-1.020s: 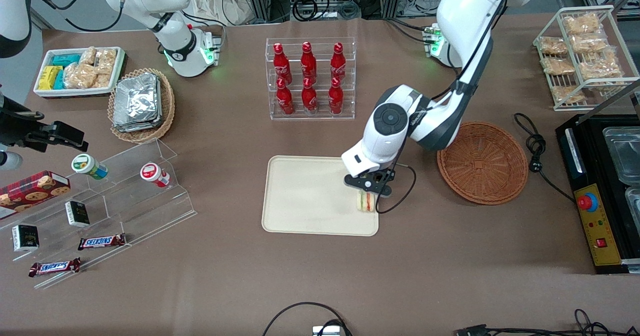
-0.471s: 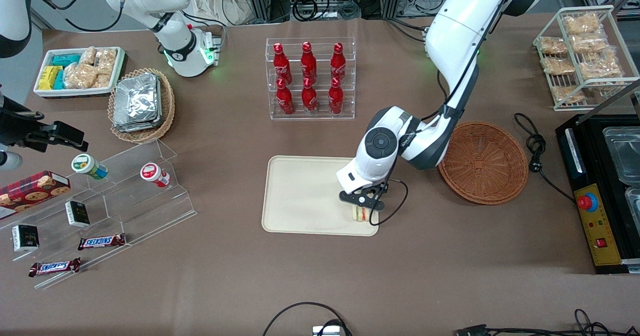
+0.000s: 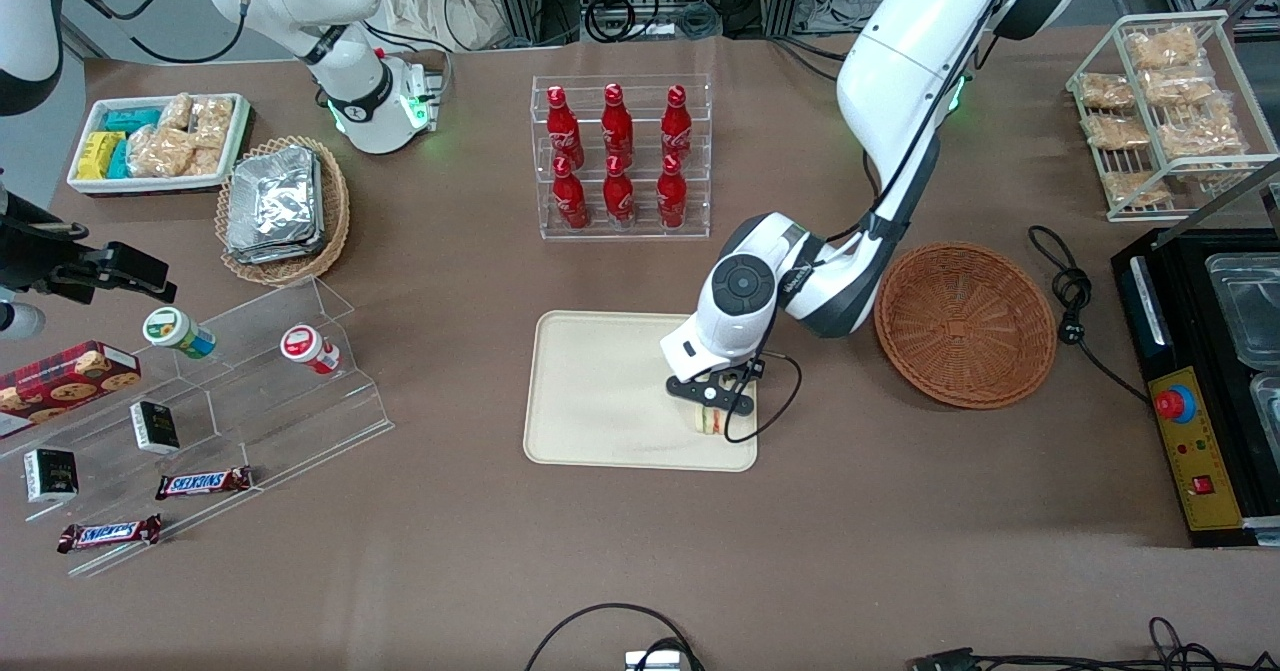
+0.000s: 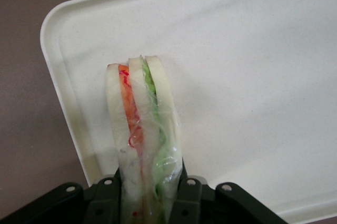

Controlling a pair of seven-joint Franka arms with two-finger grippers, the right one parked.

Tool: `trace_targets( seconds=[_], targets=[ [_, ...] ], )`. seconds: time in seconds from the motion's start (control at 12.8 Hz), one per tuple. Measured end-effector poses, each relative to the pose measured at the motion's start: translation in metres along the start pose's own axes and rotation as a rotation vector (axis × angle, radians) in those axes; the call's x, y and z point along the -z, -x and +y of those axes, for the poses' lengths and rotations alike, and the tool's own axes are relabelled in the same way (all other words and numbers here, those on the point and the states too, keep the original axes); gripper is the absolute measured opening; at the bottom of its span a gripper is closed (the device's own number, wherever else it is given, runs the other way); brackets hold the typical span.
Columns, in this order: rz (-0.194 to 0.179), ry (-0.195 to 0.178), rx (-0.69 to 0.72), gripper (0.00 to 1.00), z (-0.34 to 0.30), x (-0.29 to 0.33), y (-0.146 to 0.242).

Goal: Place sandwich from basket to tray
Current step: 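Carry the sandwich over the cream tray and lower it onto it, then open the left gripper to release the sandwich on the tray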

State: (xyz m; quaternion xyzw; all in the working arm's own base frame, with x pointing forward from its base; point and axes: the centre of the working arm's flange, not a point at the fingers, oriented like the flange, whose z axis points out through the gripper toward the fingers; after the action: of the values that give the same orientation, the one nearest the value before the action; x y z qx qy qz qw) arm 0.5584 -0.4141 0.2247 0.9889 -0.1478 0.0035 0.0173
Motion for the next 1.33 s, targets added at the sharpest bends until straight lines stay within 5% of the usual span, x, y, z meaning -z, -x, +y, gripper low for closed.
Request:
trace_targets(
  seconds=[0.55,1.02,1.33],
  targets=[
    [0.008,-0.002,0.010,1.00,-0.001,0.003,-0.004],
    [-0.039,-0.064,0.112,1.00,-0.022,0.097,-0.025],
    [0.004,-0.112,0.269,1.00,-0.076,0.177,-0.030]
  ],
)
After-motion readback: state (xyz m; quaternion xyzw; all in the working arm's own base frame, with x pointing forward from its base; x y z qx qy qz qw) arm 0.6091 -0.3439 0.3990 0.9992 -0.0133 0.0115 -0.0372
